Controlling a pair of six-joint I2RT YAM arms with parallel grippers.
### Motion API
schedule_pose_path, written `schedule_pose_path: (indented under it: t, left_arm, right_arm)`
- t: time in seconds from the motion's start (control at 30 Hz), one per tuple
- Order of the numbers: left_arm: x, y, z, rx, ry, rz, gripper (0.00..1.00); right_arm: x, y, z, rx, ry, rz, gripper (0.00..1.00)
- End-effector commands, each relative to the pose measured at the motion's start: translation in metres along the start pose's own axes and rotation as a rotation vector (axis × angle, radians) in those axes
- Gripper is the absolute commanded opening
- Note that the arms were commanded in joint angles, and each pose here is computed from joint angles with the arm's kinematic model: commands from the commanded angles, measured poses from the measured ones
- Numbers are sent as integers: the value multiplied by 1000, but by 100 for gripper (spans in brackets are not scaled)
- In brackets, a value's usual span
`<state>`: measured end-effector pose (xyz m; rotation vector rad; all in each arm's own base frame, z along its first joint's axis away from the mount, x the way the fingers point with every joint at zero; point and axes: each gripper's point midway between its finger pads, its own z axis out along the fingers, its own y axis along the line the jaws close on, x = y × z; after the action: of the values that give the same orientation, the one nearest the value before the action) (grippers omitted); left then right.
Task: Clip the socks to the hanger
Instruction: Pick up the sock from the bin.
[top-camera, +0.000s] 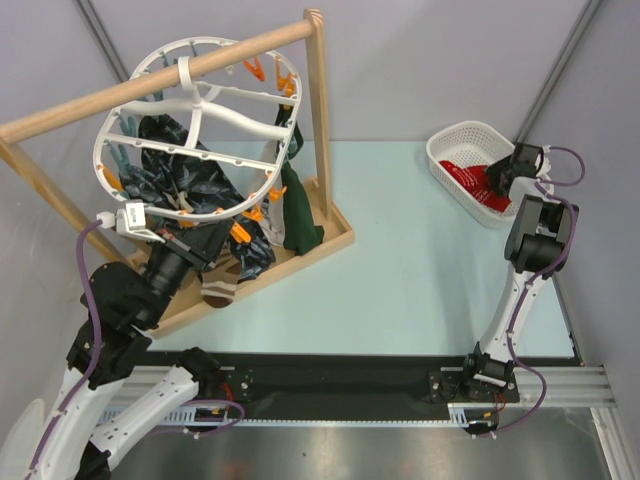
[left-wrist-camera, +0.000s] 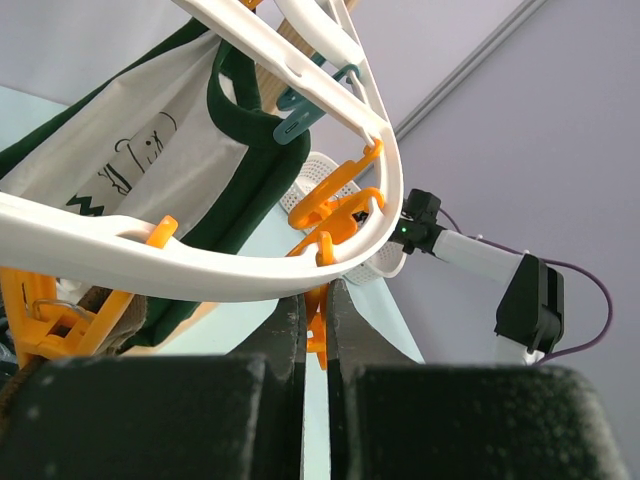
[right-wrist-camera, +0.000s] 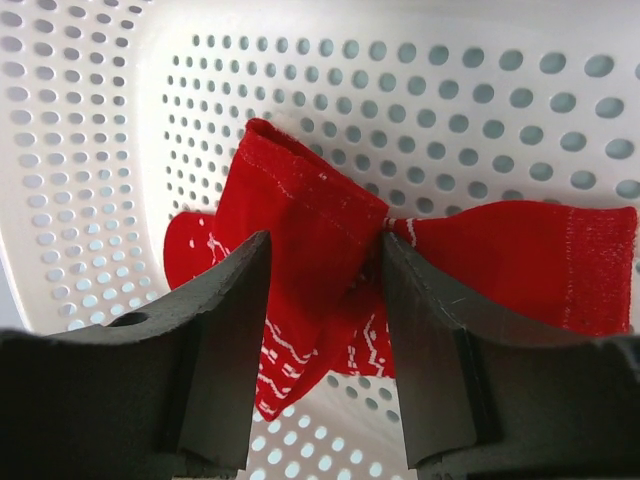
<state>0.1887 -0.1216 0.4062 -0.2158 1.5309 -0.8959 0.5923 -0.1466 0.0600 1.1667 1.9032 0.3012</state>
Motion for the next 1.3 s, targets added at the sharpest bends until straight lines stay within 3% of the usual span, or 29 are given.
schedule_pose_path:
  t: [0.0,0.37,0.43,0.47,0.57,0.67,0.83,0.97,1.1,1.27]
  left_arm:
    - [8,1,4,-1,29,-4,0]
    - [9,2,4,-4,33,-10,0]
    - [9,2,3,-6,31,-14,0]
    - [9,2,3,-6,31,-14,0]
    - [10,4,4,-13,37,-17,0]
    - [12,3,5,-11,41,-24,0]
    - [16,6,8,-18,49,-33,0]
    - [15,7,8,-24,39,-41,0]
    - [16,9,8,-32,39,-40,0]
    - [13,9,5,-33,26,-38,0]
  right_arm:
    - [-8,2,-2,5,-20,11,52]
    - [-6,2,12,-39,-21,-17,44]
    - [-14,10,14,-73,-49,-36,36]
    - [-18,11,13,-74,-59,-44,26]
    - [-31,24,5,-105,-89,-76,12]
    - [-46,37,-9,-107,-125,-120,6]
    - [-79,90,-79,-124,-249,-247,4]
    - [-76,132,-147,-164,-301,-385,0]
    - [-46,179,-232,-296,-333,-522,0]
    - [46,237,-361,-654,-248,-698,0]
